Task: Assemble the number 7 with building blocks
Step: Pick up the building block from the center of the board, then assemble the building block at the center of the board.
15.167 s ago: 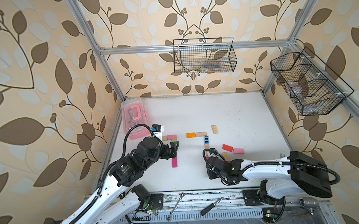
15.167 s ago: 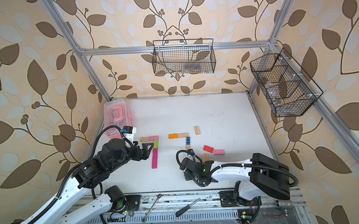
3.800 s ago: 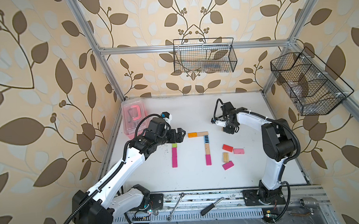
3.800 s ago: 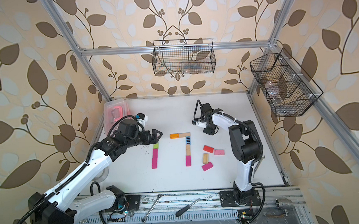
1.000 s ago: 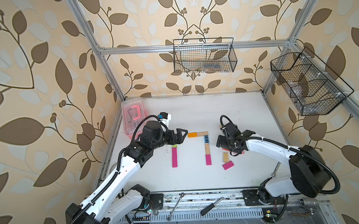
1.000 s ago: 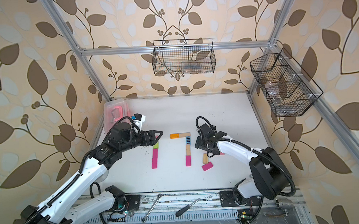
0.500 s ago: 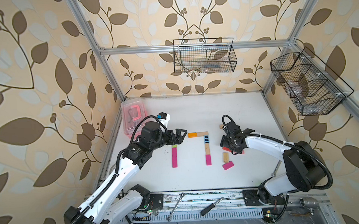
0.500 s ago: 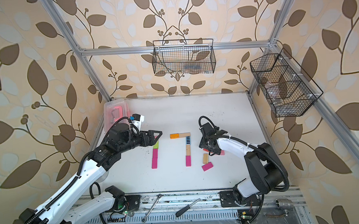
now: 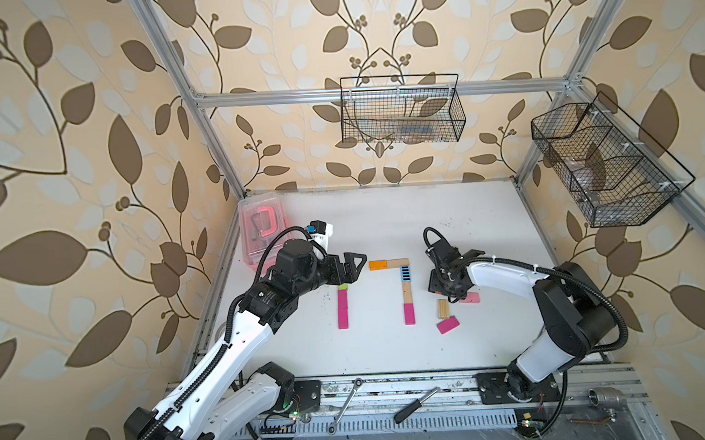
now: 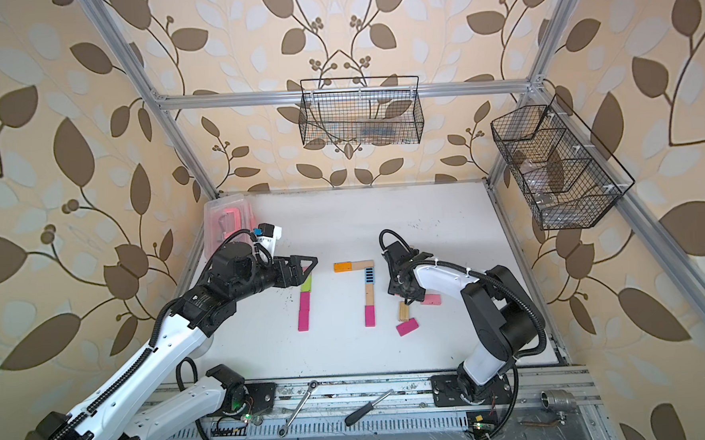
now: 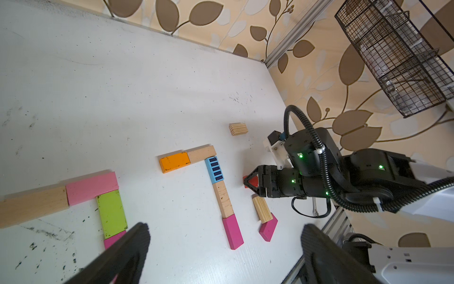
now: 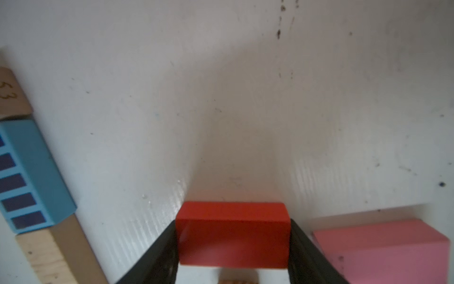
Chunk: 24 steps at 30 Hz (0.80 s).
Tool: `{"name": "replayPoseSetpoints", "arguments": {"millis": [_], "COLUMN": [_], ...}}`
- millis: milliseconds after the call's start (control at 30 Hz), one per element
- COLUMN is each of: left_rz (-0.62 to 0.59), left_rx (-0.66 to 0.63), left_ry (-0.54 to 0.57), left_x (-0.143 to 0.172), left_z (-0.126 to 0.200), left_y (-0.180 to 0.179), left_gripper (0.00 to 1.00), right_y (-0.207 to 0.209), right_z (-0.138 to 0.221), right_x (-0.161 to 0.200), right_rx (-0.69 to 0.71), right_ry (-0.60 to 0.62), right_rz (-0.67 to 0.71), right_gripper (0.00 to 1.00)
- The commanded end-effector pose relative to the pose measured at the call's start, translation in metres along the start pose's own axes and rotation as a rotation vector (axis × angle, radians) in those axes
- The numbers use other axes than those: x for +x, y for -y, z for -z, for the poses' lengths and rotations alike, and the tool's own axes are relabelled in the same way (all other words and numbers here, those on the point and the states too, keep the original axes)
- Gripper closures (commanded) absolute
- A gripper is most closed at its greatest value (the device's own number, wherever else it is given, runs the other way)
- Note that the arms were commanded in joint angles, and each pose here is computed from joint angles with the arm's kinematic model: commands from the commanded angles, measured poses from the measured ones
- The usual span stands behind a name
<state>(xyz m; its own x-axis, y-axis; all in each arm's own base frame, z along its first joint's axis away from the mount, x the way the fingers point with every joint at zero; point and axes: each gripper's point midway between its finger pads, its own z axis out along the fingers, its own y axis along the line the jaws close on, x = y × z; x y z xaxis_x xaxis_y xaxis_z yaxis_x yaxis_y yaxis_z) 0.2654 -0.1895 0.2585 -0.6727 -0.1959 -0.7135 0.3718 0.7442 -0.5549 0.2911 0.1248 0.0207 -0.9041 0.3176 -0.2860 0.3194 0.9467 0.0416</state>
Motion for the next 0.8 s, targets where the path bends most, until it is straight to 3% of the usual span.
{"name": "replayPoseSetpoints", "arguments": {"millis": [0,333,533,767], "left_rz": [-0.014,-0.021,-0.021,0.013], "left_rx": [0.007,-0.017,0.017,0.036], "left_ry": [0.036,0.03,-0.01,-0.066], "left_x": [-0.007,-0.008,-0.006,-0.008], "left_z": [0.003,0.003,-0.01,-0.031], "left_y": [0.002,-0.001,0.004,0.006], "left_gripper": [0.01,0.01,0.01,0.01], "right_y": [0.002,0.029,0.04,0.049], "right_z": [0.006,0.029,0.008,-0.027], "right_x": [-0.012,-0.111,-0.153,-0.171], "right_rx": [0.059,0.041,0.01,0.041], "right_ry": [0.033,0.112,0.067,-0.021], "right_rz": [0.051,0.156,0.226,0.28], "right_gripper": [0.4,0.4,0.39,0.37]}}
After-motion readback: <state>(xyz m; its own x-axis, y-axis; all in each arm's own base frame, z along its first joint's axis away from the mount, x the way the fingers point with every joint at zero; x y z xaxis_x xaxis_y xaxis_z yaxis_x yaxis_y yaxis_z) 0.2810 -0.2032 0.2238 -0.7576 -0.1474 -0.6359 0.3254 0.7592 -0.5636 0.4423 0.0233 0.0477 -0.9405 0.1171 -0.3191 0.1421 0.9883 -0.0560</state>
